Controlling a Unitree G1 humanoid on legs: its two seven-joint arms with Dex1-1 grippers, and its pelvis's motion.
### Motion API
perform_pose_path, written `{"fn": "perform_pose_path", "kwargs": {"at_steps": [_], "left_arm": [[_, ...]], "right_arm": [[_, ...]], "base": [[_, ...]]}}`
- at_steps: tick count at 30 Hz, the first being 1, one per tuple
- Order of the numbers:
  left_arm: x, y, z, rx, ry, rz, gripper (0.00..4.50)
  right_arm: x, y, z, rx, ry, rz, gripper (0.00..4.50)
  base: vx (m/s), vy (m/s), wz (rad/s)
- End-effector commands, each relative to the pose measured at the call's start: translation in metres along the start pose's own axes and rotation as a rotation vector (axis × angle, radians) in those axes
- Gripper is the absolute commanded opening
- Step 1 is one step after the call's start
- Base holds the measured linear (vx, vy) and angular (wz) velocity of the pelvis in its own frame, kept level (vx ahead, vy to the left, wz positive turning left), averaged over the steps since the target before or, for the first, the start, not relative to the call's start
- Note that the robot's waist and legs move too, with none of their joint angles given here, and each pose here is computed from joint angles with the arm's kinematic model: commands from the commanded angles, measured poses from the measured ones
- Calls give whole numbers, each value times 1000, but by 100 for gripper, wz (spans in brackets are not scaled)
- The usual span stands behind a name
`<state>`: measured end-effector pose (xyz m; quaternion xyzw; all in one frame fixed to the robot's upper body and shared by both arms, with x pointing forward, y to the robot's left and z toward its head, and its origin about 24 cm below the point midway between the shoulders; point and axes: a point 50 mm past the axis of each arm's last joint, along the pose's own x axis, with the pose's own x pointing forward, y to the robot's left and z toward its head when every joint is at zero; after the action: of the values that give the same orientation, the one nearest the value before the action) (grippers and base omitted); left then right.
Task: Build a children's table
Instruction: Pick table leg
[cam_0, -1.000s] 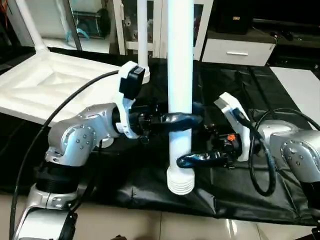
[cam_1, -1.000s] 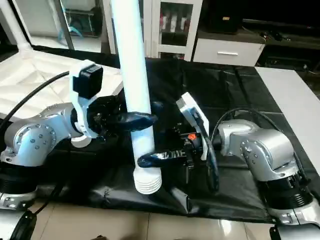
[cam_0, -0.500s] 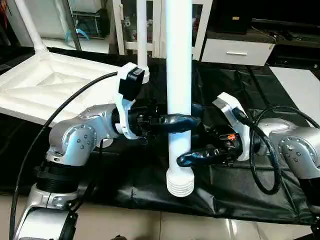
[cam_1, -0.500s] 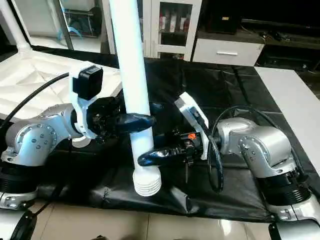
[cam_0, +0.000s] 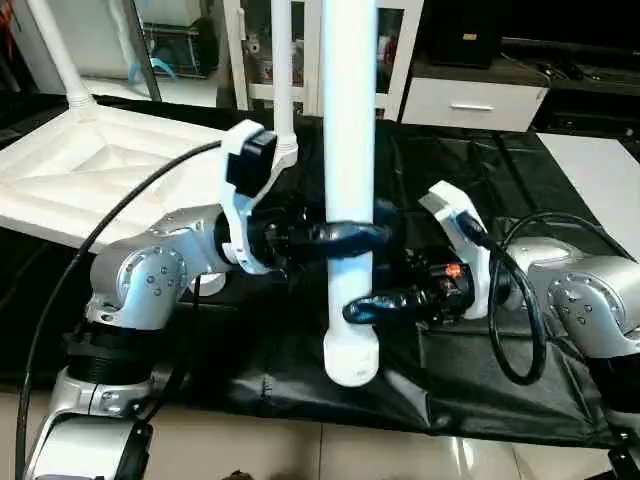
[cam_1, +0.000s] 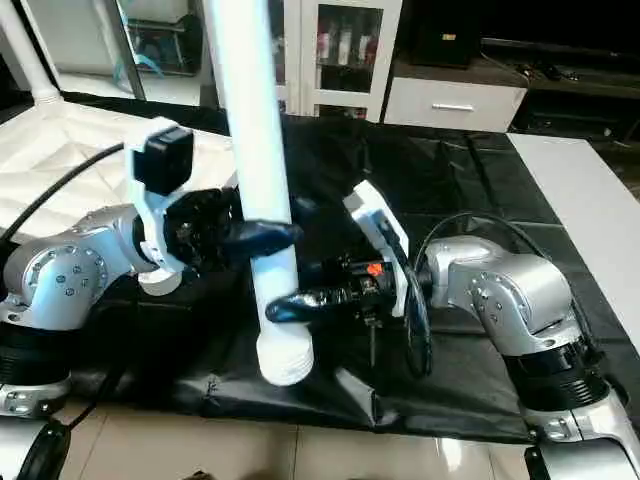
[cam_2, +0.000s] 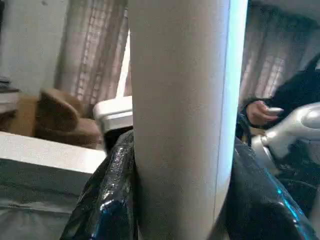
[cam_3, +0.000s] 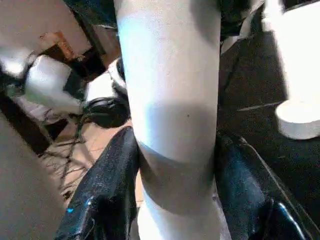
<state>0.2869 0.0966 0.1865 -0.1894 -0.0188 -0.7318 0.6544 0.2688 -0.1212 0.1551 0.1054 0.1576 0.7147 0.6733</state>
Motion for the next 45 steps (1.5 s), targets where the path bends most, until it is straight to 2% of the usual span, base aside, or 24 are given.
{"fn": "perform_pose_path", "kwargs": {"at_steps": [1,2,5,7,8,12,18,19,20,31,43,45], "left_arm": [[6,14,1,43,25,159,221],[6,20,2,54,17,227,256],[3,30,3,93,14,367,261],[1,33,3,114,16,420,283],[-2,39,2,126,9,512,288],[-2,44,1,125,-10,591,288],[7,50,-5,58,-68,719,288],[8,51,-5,51,-83,727,288],[9,51,-4,41,-96,735,259],[5,55,-4,-2,-126,787,189],[7,50,-3,-40,-157,737,180],[7,47,-2,-43,-156,704,180]], "right_arm": [[2,-6,9,-62,-18,-96,184],[0,-11,10,-78,-24,-162,183],[-2,-20,11,-124,-29,-268,183],[-2,-24,11,-132,-28,-313,182],[-3,-32,10,-149,-27,-396,182],[-1,-38,9,-184,-9,-466,182],[10,-46,10,-271,9,-575,182],[12,-46,9,-280,14,-575,182],[13,-46,9,-282,14,-574,182],[14,-50,10,-297,9,-612,182],[15,-51,11,-340,17,-620,182],[16,-50,13,-324,-8,-591,238]], "base": [[0,0,0],[0,0,0],[0,0,0],[0,0,0],[0,0,0],[0,0,0],[0,0,0],[0,0,0],[0,0,0],[0,0,0],[0,0,0],[0,0,0]]}}
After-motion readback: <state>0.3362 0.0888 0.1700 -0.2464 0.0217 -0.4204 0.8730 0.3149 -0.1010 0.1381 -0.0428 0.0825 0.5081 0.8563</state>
